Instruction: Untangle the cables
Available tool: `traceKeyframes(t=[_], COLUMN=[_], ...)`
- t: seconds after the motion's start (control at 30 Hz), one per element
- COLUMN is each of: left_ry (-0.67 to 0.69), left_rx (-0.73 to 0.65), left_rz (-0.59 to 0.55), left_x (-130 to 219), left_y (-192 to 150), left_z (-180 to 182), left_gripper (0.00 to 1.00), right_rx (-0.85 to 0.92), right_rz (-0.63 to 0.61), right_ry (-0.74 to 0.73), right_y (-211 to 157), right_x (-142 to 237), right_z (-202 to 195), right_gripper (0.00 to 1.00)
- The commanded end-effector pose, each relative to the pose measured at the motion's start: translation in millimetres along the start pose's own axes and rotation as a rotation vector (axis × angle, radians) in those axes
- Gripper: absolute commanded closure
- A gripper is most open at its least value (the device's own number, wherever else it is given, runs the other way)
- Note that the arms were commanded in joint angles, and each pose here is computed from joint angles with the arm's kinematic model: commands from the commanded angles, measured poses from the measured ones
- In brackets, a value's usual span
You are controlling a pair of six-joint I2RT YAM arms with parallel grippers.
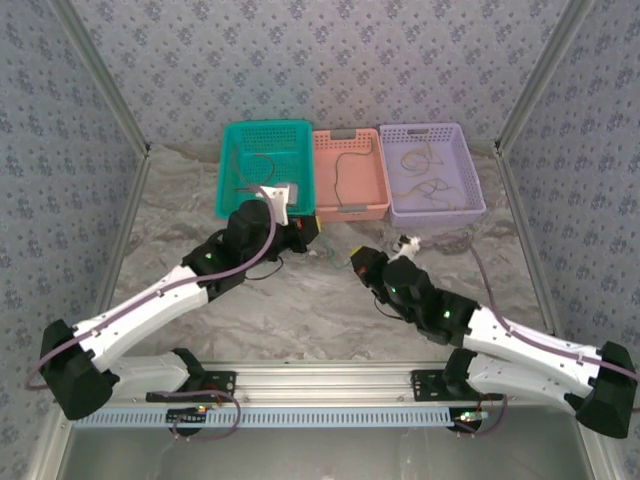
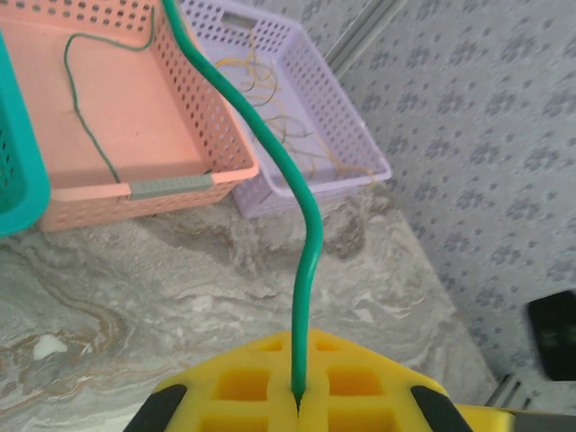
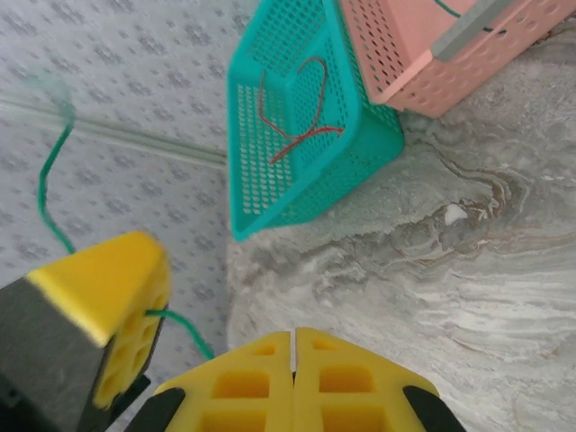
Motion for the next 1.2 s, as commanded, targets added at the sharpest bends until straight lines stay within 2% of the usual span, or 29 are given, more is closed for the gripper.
traceKeyframes(t=[0.0, 0.1, 0.2, 0.37, 0.4, 0.47, 0.53, 0.6, 0.67, 0.73, 0.87, 0.97, 1.1, 1.17], left_ry=[-0.018, -0.039, -0.046, -0.079, -0.097, -0.119, -0.140, -0.155, -0.167, -0.206, -0.297, -0.346, -0.431, -0.447], left_rx=[0.077, 0.119, 0.143, 0.132, 0.115, 0.082, 0.026, -0.012, -0.038, -0.048, -0.093, -0.130, -0.162, -0.167], left_rz=[-0.253, -0.327, -0.383, -0.375, -0.355, -0.308, -0.243, -0.181, -0.141, -0.111, -0.016, 0.052, 0.098, 0.114], left_x=[21, 25, 31, 32, 30, 27, 23, 21, 21, 19, 10, 4, 0, -2], left_y=[40, 46, 54, 69, 71, 72, 70, 67, 65, 65, 63, 61, 59, 56], left_z=[3, 8, 10, 6, 3, -1, -5, -5, -4, -3, -12, -17, -26, -30], left_gripper=[1.00, 1.00, 1.00, 1.00, 1.00, 1.00, 1.00, 1.00, 1.00, 1.00, 1.00, 1.00, 1.00, 1.00], right_rx=[-0.273, -0.394, -0.441, -0.426, -0.357, -0.188, 0.133, 0.389, 0.551, 0.710, 1.006, 1.137, 1.068, 1.012], right_rz=[-0.096, -0.093, -0.078, -0.076, -0.070, -0.087, -0.138, -0.174, -0.193, -0.183, -0.040, 0.173, 0.461, 0.538], right_ry=[-0.052, -0.090, -0.157, -0.193, -0.179, -0.181, -0.211, -0.204, -0.231, -0.182, 0.062, 0.196, 0.242, 0.253], right_y=[5, -3, -11, -17, -16, -8, 6, 14, 26, 35, 28, 16, 21, 23], right_x=[-4, -5, -3, 1, 4, 16, 42, 65, 84, 97, 105, 100, 60, 39], right_z=[-53, -65, -72, -74, -64, -40, -10, 14, 22, 34, 74, 107, 133, 132], right_gripper=[1.00, 1.00, 1.00, 1.00, 1.00, 0.78, 0.57, 0.48, 0.42, 0.40, 0.40, 0.38, 0.40, 0.44])
Point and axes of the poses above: each hand's point on the last joint's axis, 136 mm out from that joint toward the fingers, its own x axis back along the fingers, its own z axis along the line the jaws close on, y = z × x, the point moved 9 cm from there along x, back along the fingers, and after that the axes turned 9 degrees about -x, right-handed, at the moved point
